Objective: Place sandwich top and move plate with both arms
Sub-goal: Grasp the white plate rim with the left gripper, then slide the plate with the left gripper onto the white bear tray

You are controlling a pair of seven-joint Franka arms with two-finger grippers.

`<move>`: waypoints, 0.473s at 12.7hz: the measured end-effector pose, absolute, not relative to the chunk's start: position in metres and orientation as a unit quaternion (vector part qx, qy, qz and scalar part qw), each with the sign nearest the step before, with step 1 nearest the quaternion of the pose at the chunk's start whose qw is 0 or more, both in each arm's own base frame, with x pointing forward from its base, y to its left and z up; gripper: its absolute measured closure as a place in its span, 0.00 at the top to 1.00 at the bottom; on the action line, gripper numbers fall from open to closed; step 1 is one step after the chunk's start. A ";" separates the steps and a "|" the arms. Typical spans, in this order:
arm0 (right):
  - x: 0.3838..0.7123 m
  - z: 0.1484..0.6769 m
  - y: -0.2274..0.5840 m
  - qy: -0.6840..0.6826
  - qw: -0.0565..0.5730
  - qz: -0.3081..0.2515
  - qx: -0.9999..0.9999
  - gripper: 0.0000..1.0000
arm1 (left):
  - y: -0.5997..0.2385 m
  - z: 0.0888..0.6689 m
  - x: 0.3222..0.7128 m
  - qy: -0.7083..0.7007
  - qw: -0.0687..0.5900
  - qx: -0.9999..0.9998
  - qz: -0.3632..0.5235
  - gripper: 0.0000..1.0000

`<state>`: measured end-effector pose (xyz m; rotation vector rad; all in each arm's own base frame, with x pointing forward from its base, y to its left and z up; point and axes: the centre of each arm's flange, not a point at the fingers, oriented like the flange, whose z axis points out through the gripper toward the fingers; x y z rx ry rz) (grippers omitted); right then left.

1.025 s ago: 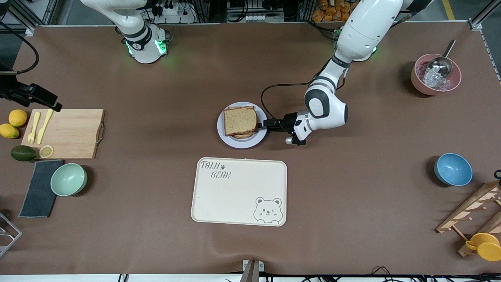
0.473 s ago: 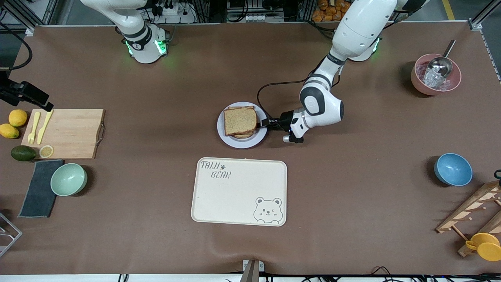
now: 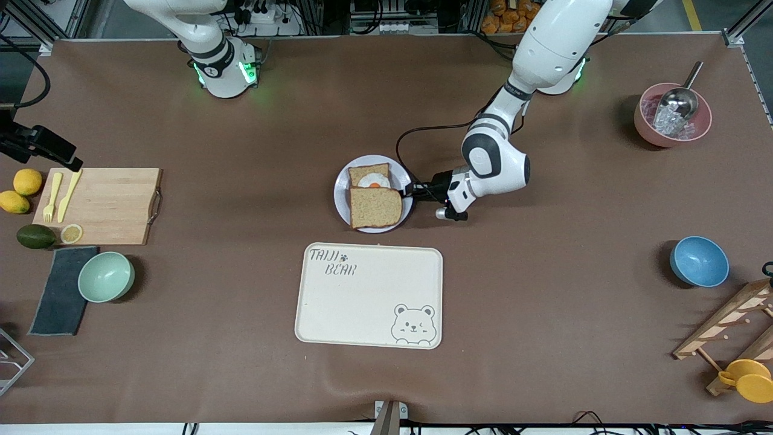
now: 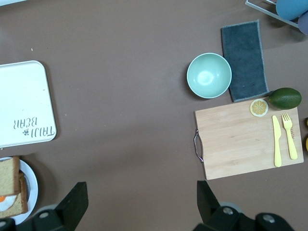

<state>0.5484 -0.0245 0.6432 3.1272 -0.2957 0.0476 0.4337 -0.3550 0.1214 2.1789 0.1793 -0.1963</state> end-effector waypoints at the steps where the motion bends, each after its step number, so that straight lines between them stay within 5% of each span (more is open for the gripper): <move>1: 0.548 0.643 -0.024 -0.094 0.000 0.015 0.995 1.00 | -0.355 0.122 0.434 0.073 0.456 0.883 -0.079 0.10; 6: 0.548 0.643 -0.024 -0.094 0.000 0.015 0.995 1.00 | -0.351 0.128 0.444 0.076 0.453 0.886 -0.063 0.10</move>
